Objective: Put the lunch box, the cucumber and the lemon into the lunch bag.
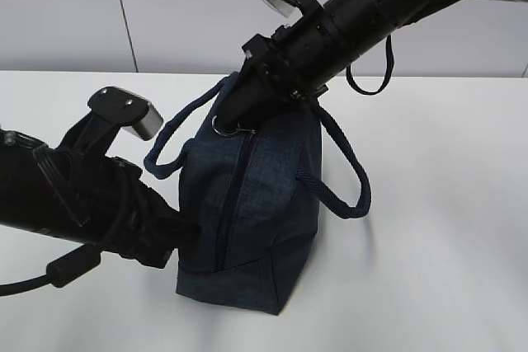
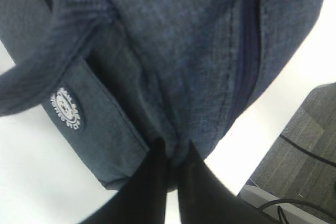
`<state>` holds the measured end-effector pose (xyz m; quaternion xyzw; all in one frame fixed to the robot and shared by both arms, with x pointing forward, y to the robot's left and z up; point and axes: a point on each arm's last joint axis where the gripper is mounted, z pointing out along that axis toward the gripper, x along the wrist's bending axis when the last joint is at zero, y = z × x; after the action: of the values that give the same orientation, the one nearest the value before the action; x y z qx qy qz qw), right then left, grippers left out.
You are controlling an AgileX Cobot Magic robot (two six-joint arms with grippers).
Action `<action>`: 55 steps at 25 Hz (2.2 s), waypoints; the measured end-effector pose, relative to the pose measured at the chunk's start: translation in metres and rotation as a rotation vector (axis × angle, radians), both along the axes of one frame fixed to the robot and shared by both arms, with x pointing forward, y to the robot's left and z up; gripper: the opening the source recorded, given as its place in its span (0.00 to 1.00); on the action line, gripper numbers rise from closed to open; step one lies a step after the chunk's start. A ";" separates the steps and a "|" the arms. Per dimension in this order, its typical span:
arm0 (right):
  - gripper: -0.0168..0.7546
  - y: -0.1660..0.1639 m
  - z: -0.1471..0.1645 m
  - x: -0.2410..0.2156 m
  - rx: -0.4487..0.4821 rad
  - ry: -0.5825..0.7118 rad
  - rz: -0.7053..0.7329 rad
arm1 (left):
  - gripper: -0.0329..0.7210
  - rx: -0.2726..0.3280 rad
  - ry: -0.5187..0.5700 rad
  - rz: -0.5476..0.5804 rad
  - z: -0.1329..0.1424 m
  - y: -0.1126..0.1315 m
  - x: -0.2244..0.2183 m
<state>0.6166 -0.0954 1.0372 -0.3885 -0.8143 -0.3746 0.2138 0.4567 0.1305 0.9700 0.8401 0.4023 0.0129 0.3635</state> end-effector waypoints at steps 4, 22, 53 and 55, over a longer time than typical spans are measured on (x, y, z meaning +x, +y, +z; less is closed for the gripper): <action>0.38 0.001 0.002 0.001 0.013 -0.010 0.004 | 0.04 0.000 0.000 0.000 0.000 0.000 0.000; 0.34 0.002 0.003 0.001 0.033 -0.031 0.020 | 0.04 0.001 -0.003 0.003 0.000 0.000 0.000; 0.02 0.000 0.008 0.003 -0.001 -0.060 0.027 | 0.04 0.005 -0.016 0.015 0.000 0.001 0.002; 0.02 0.001 0.017 0.006 0.007 -0.093 0.029 | 0.04 0.005 -0.016 0.015 0.000 0.001 0.002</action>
<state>0.6221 -0.0943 1.0541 -0.3581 -0.8274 -0.3921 0.1826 0.4586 0.1313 0.9702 0.8379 0.4057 0.0233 0.3644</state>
